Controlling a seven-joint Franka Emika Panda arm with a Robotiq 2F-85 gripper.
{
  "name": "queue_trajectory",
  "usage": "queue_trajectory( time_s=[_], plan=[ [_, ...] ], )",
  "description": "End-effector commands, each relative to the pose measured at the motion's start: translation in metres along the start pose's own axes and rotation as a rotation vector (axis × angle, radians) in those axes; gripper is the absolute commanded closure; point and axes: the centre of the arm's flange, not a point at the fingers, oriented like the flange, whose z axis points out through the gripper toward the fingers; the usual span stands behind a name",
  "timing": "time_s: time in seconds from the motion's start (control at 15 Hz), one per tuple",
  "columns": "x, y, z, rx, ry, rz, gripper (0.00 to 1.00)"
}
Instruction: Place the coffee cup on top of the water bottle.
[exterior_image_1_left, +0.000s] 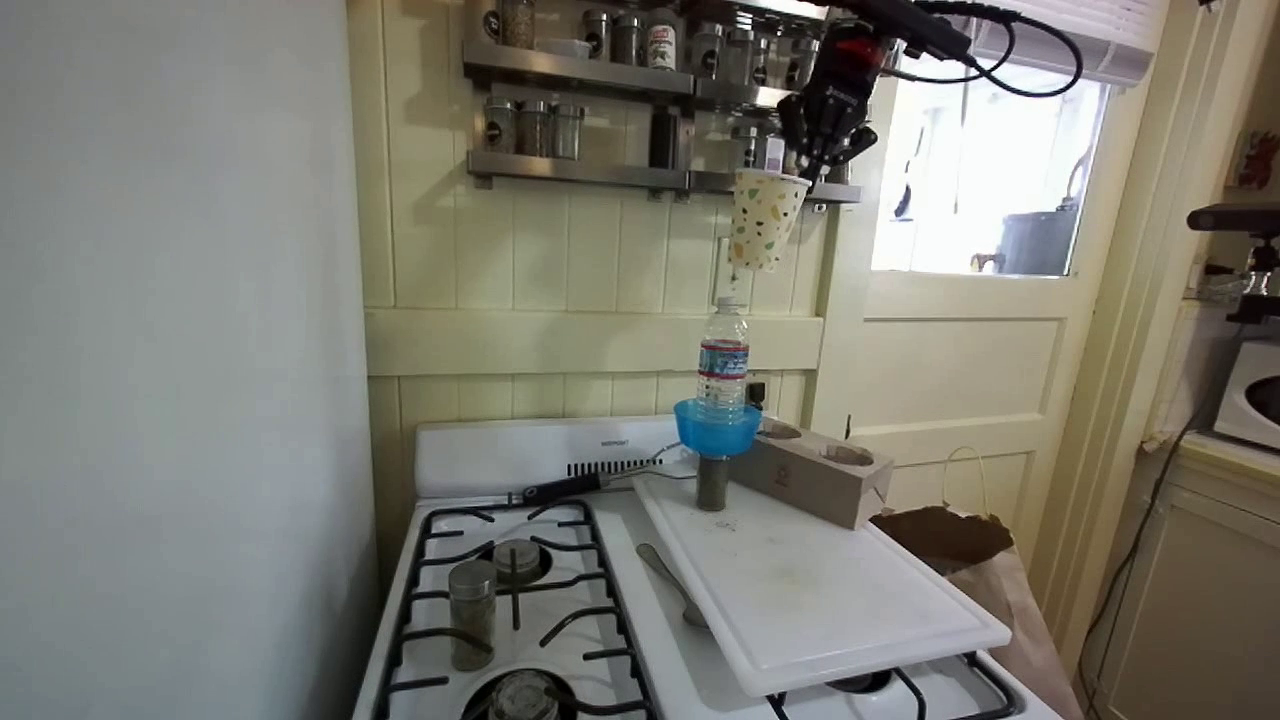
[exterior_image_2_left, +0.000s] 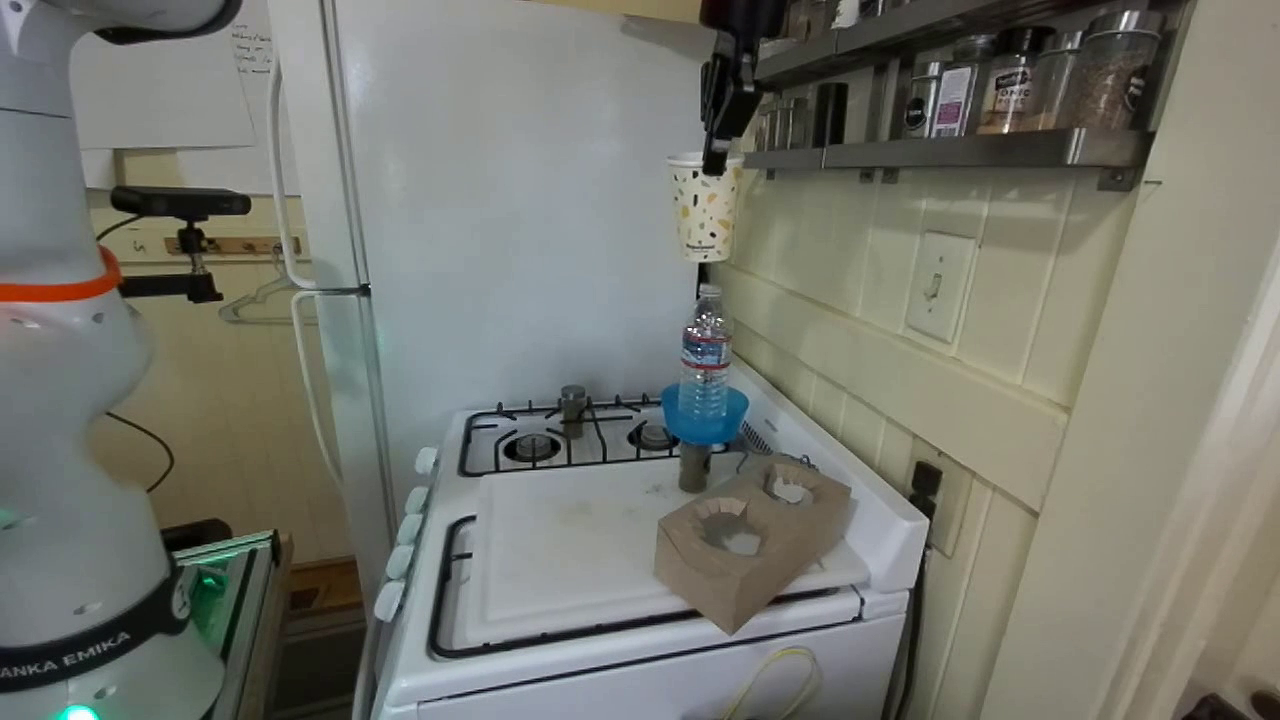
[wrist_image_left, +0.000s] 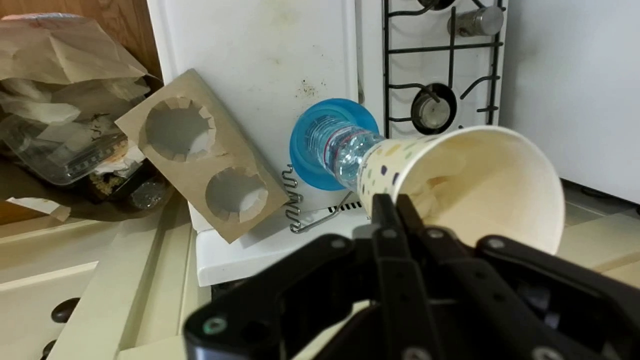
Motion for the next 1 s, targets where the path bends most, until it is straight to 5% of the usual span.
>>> queue_trajectory(
  time_s=[0.0,0.4,0.93],
  plan=[
    [0.026,-0.011,-0.007,-0.01,0.014,0.02,0.99],
    [0.04,-0.024,0.006,-0.026,-0.013,0.01,0.99],
    [0.018,-0.029,-0.003,-0.081,-0.071,-0.012,0.99]
  ],
)
